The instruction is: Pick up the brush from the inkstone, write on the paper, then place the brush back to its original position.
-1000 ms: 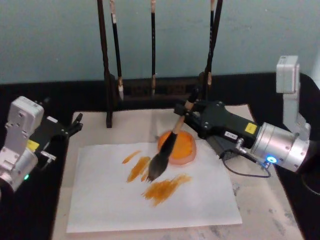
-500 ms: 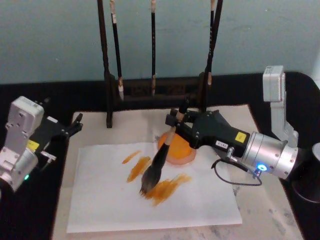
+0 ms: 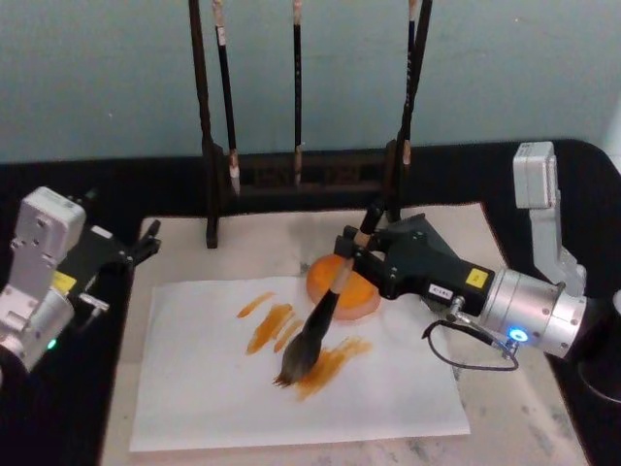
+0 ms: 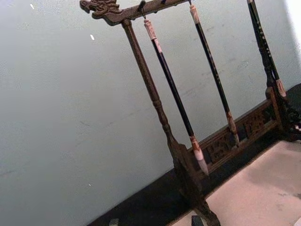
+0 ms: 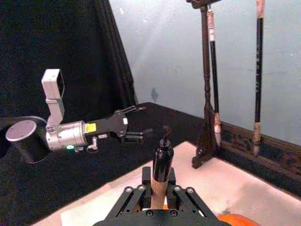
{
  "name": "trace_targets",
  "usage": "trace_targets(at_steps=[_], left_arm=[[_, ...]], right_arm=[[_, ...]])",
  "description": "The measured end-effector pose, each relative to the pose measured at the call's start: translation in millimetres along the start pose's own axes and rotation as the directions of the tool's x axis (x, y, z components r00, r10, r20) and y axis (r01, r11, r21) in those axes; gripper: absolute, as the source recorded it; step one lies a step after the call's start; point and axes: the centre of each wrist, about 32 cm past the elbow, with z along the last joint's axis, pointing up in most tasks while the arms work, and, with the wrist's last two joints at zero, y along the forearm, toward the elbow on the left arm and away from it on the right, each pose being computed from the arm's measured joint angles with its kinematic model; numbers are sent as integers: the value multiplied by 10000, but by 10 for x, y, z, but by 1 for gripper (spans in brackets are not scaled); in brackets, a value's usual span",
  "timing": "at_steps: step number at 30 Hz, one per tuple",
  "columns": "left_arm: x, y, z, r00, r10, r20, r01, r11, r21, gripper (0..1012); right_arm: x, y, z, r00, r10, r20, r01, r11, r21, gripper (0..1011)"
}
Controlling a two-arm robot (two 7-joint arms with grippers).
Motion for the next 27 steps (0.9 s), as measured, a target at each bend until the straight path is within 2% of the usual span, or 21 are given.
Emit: trace_targets(at_steps=[16,27], left_arm=[[0,0,0,10000,-1,0,1,10000,0,1001],[0,0,0,10000,0,0,0,10000,0,1001]], right_arm=[[91,-174,57,9980,-622,60,622,9980,-66,177],[114,-244,89,9961,-867,146,868,9962,-39,176]])
